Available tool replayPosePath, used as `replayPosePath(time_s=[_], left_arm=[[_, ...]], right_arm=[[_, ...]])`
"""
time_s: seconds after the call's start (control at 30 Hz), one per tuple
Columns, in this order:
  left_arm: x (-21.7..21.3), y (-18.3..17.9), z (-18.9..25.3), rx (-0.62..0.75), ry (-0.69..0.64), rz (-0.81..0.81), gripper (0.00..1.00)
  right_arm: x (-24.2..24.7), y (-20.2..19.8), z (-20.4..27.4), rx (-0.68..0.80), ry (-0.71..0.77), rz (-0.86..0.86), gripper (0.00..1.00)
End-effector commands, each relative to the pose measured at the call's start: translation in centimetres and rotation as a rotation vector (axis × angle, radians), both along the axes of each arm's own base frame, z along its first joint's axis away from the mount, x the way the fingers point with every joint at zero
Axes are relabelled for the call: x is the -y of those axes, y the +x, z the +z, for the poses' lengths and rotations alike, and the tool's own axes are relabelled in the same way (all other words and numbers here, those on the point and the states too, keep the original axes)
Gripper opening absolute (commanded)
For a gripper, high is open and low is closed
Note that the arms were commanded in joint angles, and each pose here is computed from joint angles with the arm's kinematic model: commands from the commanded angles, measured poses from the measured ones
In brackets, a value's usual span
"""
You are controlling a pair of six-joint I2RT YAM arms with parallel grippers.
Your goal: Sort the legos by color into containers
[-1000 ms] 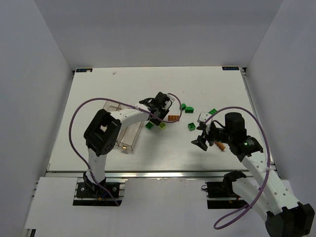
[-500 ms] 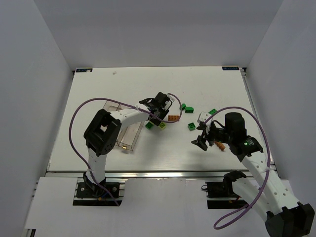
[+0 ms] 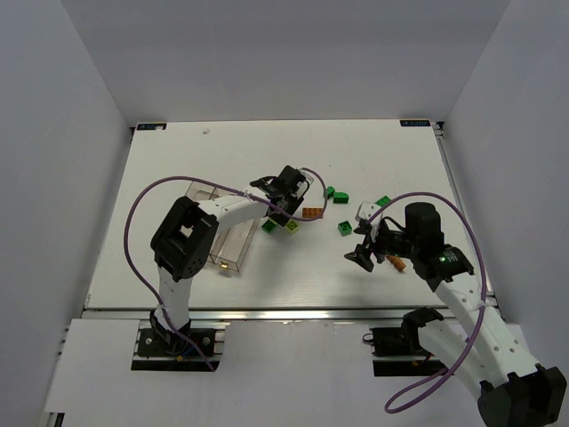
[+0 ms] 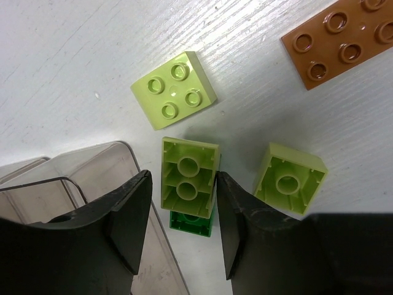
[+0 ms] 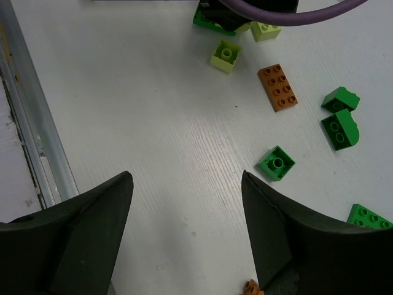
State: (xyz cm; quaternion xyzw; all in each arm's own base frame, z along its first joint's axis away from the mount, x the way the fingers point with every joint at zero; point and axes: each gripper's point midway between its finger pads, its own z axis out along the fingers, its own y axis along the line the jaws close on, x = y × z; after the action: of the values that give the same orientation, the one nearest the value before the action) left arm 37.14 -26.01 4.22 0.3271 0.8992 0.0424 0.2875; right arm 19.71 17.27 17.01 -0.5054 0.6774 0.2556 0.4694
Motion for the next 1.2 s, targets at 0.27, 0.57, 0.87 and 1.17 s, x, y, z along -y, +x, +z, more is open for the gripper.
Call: replayPosePath(time_s=[0.27, 0.57, 0.87, 1.17], left_arm=[[0.1, 0.1, 0.8, 0.006, -0.022, 0.01, 0.56], [0.2, 0.0, 0.3, -0.01, -0.018, 0.009, 0.56], [0.4, -0.1, 0.7, -0.009, -0.031, 0.003, 0.4], [1.8, -0.7, 7.7, 0.054, -0.208, 0.007, 0.08]], right_arm=[[-0.5, 0.1, 1.2, 0.041, 0.029, 0.022, 0.76], [-0.5, 0.1, 1.2, 0.041, 0.029, 0.022, 0.77], [-0.4, 0.1, 1.2, 0.043, 0.028, 0.019, 0.77], [-0.9, -0.2, 1.2, 0.006, 0.051, 0.029, 0.77]])
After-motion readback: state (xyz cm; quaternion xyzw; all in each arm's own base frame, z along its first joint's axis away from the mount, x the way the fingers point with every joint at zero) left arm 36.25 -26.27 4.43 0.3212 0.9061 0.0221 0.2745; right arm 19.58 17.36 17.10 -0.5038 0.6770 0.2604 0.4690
